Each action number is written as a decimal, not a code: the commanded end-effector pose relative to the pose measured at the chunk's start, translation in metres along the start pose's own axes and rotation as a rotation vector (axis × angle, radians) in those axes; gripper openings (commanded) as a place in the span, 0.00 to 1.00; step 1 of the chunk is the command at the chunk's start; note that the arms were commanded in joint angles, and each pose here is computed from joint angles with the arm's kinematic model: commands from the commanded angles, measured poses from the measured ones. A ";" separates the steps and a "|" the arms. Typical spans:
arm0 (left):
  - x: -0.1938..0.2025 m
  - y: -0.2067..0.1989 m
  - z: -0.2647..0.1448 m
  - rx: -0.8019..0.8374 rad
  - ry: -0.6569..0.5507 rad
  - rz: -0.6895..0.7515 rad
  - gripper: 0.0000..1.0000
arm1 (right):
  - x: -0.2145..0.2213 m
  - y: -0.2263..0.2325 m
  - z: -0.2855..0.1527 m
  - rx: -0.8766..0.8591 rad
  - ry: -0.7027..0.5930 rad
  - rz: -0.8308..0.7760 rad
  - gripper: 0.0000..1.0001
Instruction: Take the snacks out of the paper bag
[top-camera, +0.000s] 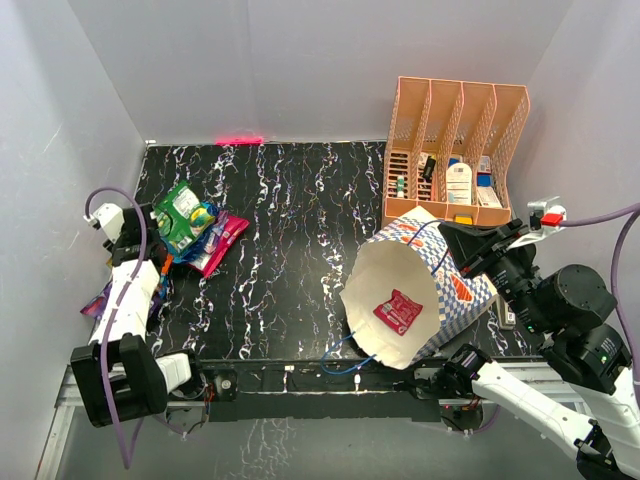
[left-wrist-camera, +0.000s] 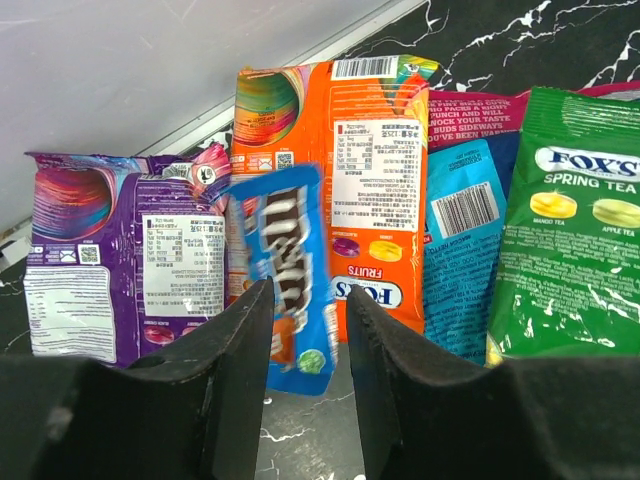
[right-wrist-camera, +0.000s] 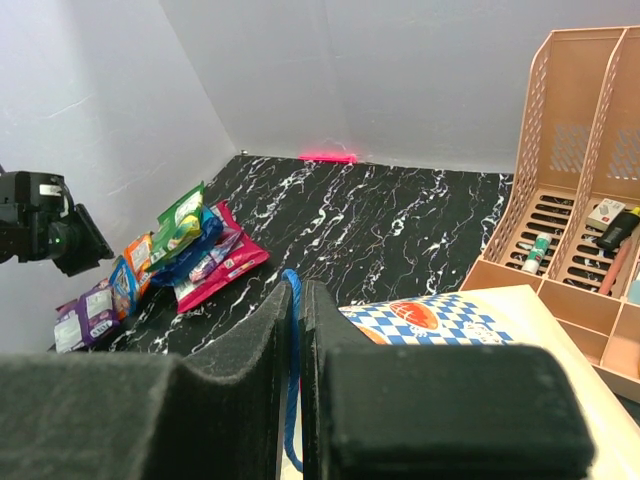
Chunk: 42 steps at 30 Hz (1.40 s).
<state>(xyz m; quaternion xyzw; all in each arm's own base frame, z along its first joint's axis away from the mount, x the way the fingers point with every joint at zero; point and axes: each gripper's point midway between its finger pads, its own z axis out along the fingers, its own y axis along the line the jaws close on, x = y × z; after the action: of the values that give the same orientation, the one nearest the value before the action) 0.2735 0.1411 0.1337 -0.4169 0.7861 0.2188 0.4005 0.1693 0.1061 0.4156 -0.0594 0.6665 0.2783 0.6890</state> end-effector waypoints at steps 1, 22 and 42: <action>0.008 0.002 0.009 -0.012 0.028 -0.068 0.34 | -0.023 0.012 0.001 -0.048 -0.066 0.024 0.07; 0.087 -0.161 -0.282 1.386 0.232 0.046 0.64 | -0.026 0.006 -0.004 -0.019 -0.069 0.014 0.07; 0.322 -0.203 -0.436 1.610 -0.340 1.074 0.39 | -0.028 0.002 -0.007 -0.003 -0.079 0.016 0.07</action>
<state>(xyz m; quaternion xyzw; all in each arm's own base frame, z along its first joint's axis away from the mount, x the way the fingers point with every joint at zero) 0.1228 -0.3866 0.1009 0.4261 0.7545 -0.1805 0.4653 0.1695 0.1037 0.4196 -0.0549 0.6648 0.2757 0.6921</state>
